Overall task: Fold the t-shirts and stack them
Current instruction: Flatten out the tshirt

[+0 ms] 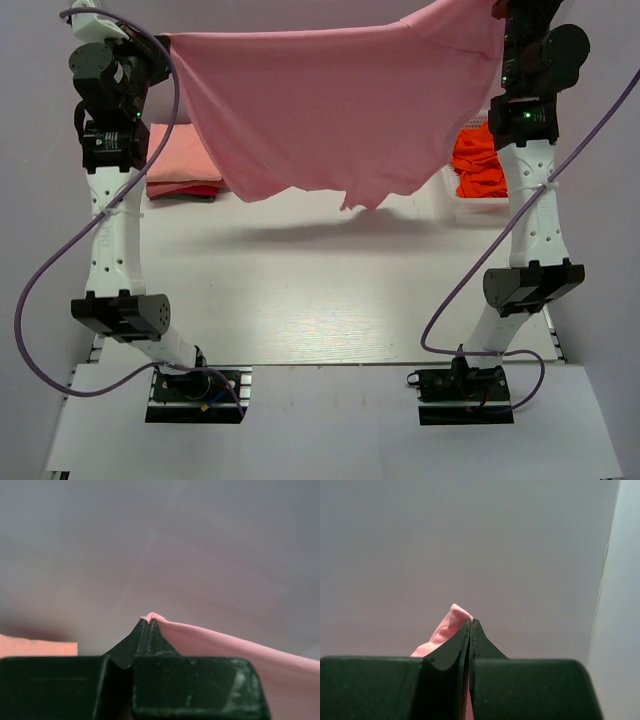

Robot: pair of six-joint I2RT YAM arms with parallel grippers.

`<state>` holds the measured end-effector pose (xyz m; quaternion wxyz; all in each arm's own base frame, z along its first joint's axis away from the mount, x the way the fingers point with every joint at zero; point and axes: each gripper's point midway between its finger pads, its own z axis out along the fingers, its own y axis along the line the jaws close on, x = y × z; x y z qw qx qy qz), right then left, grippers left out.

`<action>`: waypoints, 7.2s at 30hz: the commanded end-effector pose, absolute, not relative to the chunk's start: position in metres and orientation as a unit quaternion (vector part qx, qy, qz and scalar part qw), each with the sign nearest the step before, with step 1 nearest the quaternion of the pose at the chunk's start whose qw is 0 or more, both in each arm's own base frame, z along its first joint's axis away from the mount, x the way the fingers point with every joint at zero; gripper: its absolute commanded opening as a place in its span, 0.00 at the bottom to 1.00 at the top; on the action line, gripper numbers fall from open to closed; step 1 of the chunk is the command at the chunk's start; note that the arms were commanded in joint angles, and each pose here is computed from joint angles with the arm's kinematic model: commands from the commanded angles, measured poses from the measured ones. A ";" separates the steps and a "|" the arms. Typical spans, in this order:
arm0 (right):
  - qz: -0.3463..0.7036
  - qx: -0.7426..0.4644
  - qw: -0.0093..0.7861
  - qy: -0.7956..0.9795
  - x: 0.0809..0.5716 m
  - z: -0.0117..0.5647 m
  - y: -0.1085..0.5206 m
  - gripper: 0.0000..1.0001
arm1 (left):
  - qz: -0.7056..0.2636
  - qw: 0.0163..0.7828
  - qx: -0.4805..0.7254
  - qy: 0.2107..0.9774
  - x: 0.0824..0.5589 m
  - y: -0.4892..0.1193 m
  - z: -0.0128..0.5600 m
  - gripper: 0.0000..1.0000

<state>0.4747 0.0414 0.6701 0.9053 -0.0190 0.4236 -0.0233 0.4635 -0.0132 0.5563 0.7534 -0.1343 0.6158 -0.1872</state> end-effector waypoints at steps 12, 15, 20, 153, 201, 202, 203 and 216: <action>-0.046 -0.015 0.972 0.232 0.488 0.708 0.028 0.00 | -0.248 0.781 -0.150 0.554 0.574 -0.013 0.557 0.00; -0.040 0.003 0.977 0.208 0.483 0.710 0.019 0.00 | -0.274 0.786 -0.147 0.534 0.586 -0.018 0.564 0.00; -0.032 -0.008 0.980 0.195 0.476 0.716 0.013 0.00 | -0.292 0.804 -0.135 0.501 0.581 -0.021 0.584 0.00; 0.052 0.012 0.301 0.952 0.387 0.103 0.090 0.90 | -0.145 0.336 -0.133 0.921 0.596 -0.133 0.104 0.63; -0.053 0.070 0.158 0.984 0.359 0.003 0.054 0.90 | -0.038 0.502 -0.109 0.857 0.631 -0.134 0.174 0.11; -0.052 0.073 0.159 0.983 0.360 0.005 0.053 0.90 | -0.033 0.491 -0.108 0.864 0.629 -0.133 0.160 0.12; -0.049 0.070 0.161 0.983 0.361 0.006 0.055 0.90 | -0.035 0.492 -0.137 0.859 0.631 -0.125 0.161 0.31; 0.004 0.064 0.218 0.974 0.375 0.048 0.070 0.90 | -0.070 0.363 -0.181 0.911 0.561 -0.123 0.095 1.00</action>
